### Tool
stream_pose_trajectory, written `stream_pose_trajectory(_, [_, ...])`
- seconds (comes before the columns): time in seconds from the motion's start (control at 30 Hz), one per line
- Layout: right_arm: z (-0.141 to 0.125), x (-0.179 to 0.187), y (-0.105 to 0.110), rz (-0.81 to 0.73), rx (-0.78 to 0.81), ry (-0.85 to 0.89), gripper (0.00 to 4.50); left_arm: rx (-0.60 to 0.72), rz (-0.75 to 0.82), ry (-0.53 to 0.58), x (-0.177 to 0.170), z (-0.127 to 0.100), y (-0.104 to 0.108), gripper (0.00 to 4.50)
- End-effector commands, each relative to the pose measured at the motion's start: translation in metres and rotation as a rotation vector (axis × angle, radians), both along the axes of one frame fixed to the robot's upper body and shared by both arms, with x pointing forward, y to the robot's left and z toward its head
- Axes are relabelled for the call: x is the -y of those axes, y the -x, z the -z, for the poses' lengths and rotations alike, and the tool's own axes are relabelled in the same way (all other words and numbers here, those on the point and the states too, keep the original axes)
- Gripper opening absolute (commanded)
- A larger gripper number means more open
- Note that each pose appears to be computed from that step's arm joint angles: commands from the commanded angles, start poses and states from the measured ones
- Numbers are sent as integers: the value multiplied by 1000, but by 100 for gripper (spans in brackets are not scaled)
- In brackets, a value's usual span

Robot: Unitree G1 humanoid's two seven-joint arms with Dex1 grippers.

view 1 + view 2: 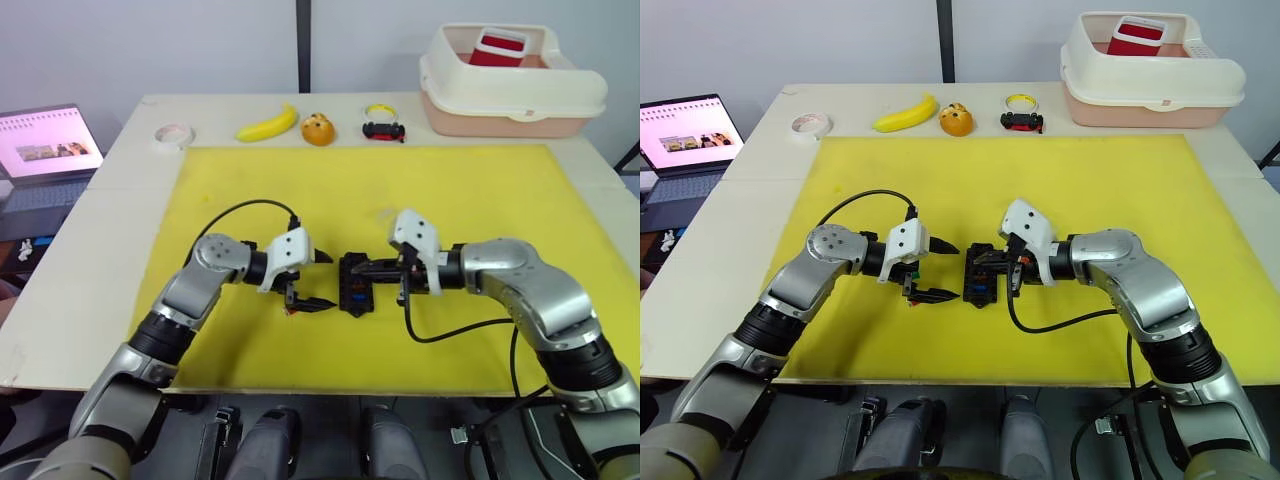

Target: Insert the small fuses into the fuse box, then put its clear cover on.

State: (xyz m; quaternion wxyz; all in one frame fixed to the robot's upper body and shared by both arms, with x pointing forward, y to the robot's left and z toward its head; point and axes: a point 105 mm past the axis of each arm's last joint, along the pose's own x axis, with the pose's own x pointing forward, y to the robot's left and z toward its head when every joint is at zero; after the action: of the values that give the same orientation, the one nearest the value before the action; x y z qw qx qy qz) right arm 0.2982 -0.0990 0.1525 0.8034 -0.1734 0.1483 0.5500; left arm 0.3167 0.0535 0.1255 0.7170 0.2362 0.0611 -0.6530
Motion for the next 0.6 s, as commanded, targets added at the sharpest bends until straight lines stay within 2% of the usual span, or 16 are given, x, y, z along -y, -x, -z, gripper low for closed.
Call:
stream_pose_trajectory(0.03, [8,0,0,-4,-6,19,2,40,11,13,1,-11,2,450])
stream_pose_trajectory(0.27, [29,5,7,-35,-51,90,2,40,7,11,0,-11,2,450])
stream_pose_trajectory(0.6, [35,8,5,-36,-48,144,2,45,6,12,0,-12,0,450])
